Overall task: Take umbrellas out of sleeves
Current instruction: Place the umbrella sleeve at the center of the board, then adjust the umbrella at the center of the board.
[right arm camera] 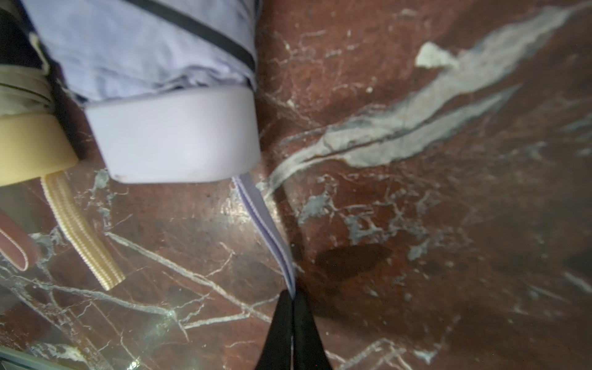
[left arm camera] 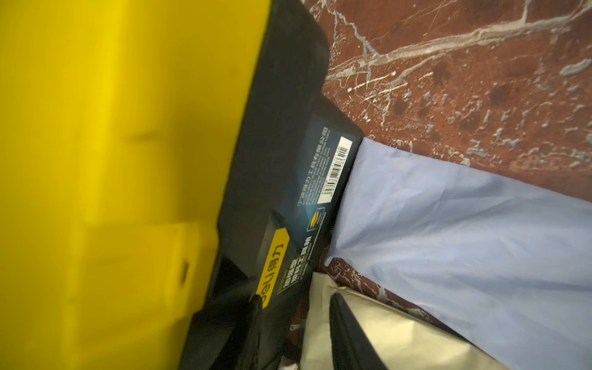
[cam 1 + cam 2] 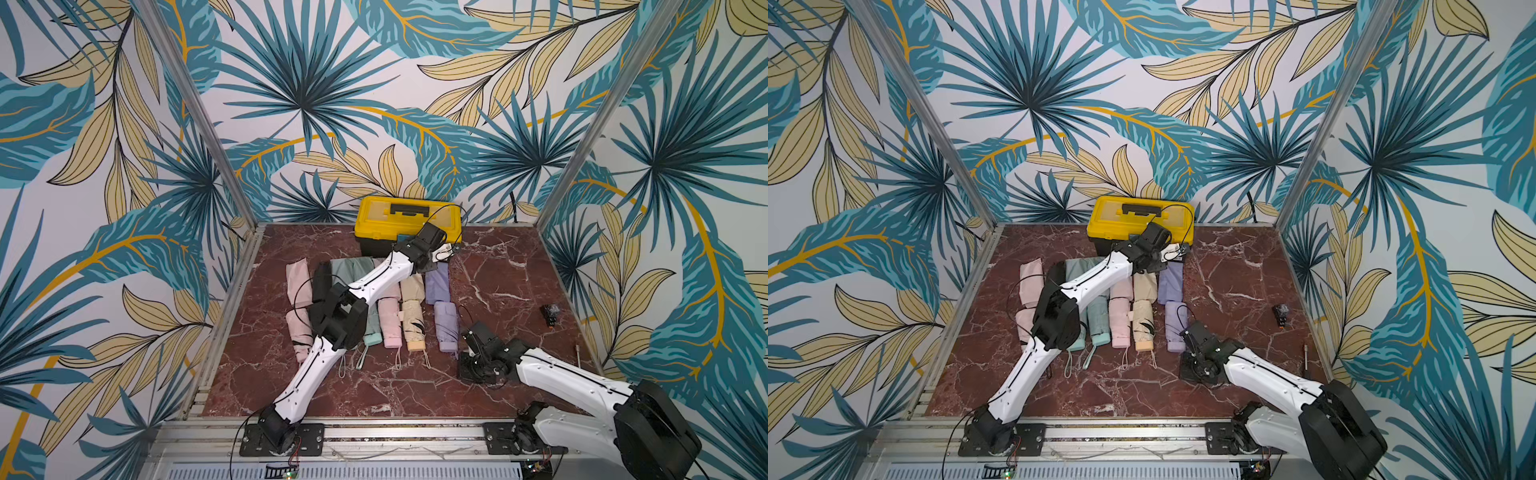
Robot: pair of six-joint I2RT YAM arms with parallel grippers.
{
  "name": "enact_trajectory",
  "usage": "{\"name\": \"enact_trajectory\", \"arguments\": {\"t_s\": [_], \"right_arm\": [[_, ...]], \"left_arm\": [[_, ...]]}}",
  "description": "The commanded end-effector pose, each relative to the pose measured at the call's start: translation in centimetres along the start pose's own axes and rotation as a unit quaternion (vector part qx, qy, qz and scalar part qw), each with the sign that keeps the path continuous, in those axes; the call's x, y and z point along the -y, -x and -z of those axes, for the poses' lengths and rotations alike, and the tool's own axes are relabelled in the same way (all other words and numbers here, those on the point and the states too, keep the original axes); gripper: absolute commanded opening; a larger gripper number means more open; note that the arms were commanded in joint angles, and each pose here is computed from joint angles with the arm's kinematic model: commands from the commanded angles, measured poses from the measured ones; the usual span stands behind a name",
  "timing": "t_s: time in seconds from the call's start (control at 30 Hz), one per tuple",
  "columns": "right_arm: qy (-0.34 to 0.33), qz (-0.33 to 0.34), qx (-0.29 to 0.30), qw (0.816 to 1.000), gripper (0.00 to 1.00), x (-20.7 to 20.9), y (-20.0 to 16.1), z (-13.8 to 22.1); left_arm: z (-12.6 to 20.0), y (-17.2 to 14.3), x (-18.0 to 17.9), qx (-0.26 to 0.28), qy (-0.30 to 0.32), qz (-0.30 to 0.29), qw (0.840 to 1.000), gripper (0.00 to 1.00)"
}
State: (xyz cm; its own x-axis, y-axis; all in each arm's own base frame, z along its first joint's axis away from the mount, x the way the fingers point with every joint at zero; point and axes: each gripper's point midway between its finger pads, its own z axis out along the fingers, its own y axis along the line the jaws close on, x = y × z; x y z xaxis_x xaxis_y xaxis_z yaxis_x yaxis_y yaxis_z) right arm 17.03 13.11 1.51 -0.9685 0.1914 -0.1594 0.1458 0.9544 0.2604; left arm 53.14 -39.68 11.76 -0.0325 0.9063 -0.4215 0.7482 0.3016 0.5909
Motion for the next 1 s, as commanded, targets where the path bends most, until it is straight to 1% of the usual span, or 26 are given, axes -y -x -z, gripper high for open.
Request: {"name": "enact_trajectory", "arguments": {"t_s": [0.0, 0.03, 0.1, 0.13, 0.17, 0.2, 0.27, 0.37, 0.4, 0.53, 0.63, 0.67, 0.73, 0.87, 0.9, 0.97], "right_arm": [[-0.018, 0.000, -0.010, 1.000, 0.13, 0.9, -0.7, 0.0], [-0.019, 0.002, -0.008, 1.000, 0.18, 0.8, -0.6, 0.3], [-0.021, 0.006, -0.001, 1.000, 0.33, 0.5, 0.0, 1.0], [-0.023, 0.008, 0.002, 1.000, 0.37, 0.4, 0.2, 1.4], [-0.025, 0.011, 0.008, 1.000, 0.41, 0.3, 0.6, 1.9], [-0.028, 0.014, 0.013, 0.999, 0.46, 0.1, 1.0, 2.4], [-0.031, 0.022, 0.023, 0.999, 0.47, -0.3, 1.7, 3.1], [-0.037, 0.033, 0.038, 0.998, 0.48, -0.9, 3.0, 4.2], [-0.038, 0.036, 0.042, 0.998, 0.48, -1.1, 3.3, 4.5], [-0.047, 0.050, 0.071, 0.995, 0.48, -1.9, 5.3, 5.6], [-0.055, 0.062, 0.078, 0.994, 0.49, -2.7, 6.6, 5.7], [-0.059, 0.066, 0.078, 0.993, 0.50, -3.0, 7.1, 5.7], [-0.065, 0.071, 0.078, 0.992, 0.50, -3.5, 7.9, 5.6], [-0.075, 0.079, 0.085, 0.990, 0.52, -4.3, 9.8, 5.3], [-0.077, 0.079, 0.087, 0.990, 0.58, -4.4, 10.3, 5.2], [-0.080, 0.077, 0.093, 0.989, 0.63, -4.4, 11.3, 4.8]], "left_arm": [[2.1, 1.4, -1.4, 0.026, 0.008, 0.035, 0.999, 0.34], [2.7, 1.7, -1.5, 0.031, 0.004, 0.043, 0.999, 0.33], [4.4, 2.4, -1.4, 0.045, -0.005, 0.061, 0.997, 0.32], [4.7, 2.4, -0.9, 0.046, -0.013, 0.066, 0.997, 0.32], [6.9, 3.3, -1.5, 0.064, -0.012, 0.073, 0.995, 0.32], [7.9, 3.7, -1.3, 0.076, -0.013, 0.080, 0.994, 0.34], [9.6, 4.2, -0.6, 0.101, -0.010, 0.088, 0.991, 0.40], [13.2, 4.8, -0.3, 0.140, -0.004, 0.109, 0.984, 0.47], [14.2, 5.0, 0.3, 0.154, -0.017, 0.115, 0.981, 0.49], [18.0, 4.6, 2.2, 0.181, -0.045, 0.137, 0.973, 0.51], [20.5, 3.7, 4.1, 0.197, -0.070, 0.161, 0.965, 0.53], [21.5, 3.8, 4.4, 0.215, -0.076, 0.172, 0.958, 0.53], [23.0, 3.4, 5.8, 0.231, -0.100, 0.190, 0.949, 0.54], [26.4, 2.3, 8.1, 0.273, -0.138, 0.237, 0.922, 0.54], [27.0, 1.9, 8.4, 0.279, -0.142, 0.251, 0.916, 0.54], [28.0, 1.0, 9.5, 0.285, -0.151, 0.266, 0.908, 0.54]]}}
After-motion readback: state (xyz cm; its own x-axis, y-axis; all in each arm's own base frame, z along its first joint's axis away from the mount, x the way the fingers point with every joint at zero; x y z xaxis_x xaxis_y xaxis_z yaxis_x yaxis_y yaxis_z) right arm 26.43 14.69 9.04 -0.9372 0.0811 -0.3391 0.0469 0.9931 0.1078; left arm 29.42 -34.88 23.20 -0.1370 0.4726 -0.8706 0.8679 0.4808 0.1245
